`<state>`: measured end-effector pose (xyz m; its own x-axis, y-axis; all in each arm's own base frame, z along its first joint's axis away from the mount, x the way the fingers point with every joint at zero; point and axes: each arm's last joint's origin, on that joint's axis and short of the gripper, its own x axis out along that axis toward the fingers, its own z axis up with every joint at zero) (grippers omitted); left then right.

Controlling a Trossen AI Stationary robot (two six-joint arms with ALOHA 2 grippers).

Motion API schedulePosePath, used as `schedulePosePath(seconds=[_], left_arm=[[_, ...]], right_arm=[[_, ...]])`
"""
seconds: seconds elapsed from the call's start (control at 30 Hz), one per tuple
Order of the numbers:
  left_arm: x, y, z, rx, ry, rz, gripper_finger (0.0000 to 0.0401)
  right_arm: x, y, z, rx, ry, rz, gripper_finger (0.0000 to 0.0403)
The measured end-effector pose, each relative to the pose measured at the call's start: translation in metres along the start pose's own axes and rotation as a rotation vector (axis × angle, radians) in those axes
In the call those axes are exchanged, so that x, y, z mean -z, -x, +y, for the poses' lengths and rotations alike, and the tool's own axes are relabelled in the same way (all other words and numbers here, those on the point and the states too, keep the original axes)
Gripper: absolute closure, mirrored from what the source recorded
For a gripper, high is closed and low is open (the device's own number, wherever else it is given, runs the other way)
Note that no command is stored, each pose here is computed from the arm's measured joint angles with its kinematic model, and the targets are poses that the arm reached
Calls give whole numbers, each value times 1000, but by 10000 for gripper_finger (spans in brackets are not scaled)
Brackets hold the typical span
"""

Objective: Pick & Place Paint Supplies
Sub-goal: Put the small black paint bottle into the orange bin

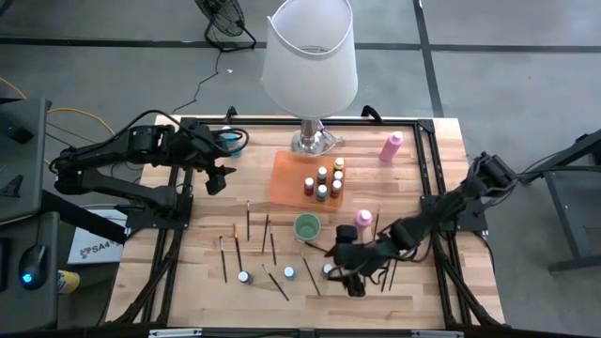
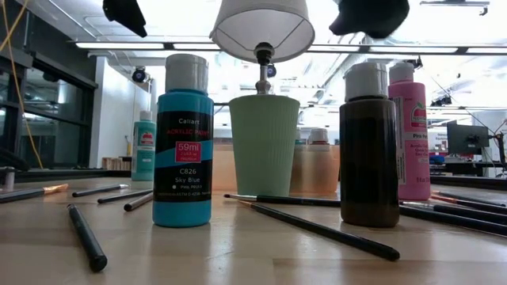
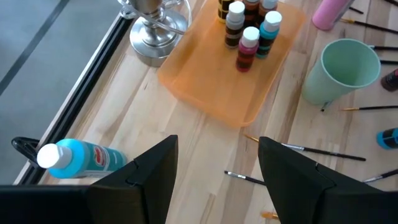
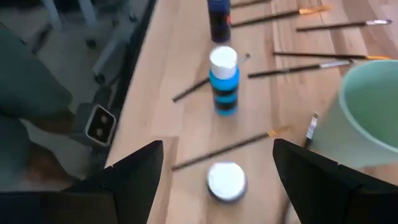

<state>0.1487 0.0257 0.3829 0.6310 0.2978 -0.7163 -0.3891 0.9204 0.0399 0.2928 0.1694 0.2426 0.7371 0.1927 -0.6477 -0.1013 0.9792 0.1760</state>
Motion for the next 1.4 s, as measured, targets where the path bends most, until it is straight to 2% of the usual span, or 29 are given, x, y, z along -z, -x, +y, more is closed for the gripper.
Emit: schedulePosePath(seconds=[0.2,0.37,0.67,0.8,0.93,1.1,1.4], left_arm=[[0,0,0,0,19,-1,185],[0,0,0,1,19,-1,185],[0,0,0,1,20,-1,185],[0,0,0,1,20,-1,185],[0,0,0,1,19,1,185],[0,0,0,1,19,1,185],[1,0,0,-1,13,14,185]], right_arm=[[-19,15,-5,-19,-3,153,105],[-21,17,-5,-75,52,185,105],[-23,-19,0,-147,175,290,105],[-24,-34,0,-111,189,382,105],[-21,-38,-2,-59,195,442,105],[-24,-39,-7,-8,175,422,105],[-22,-46,-7,-11,172,426,112]])
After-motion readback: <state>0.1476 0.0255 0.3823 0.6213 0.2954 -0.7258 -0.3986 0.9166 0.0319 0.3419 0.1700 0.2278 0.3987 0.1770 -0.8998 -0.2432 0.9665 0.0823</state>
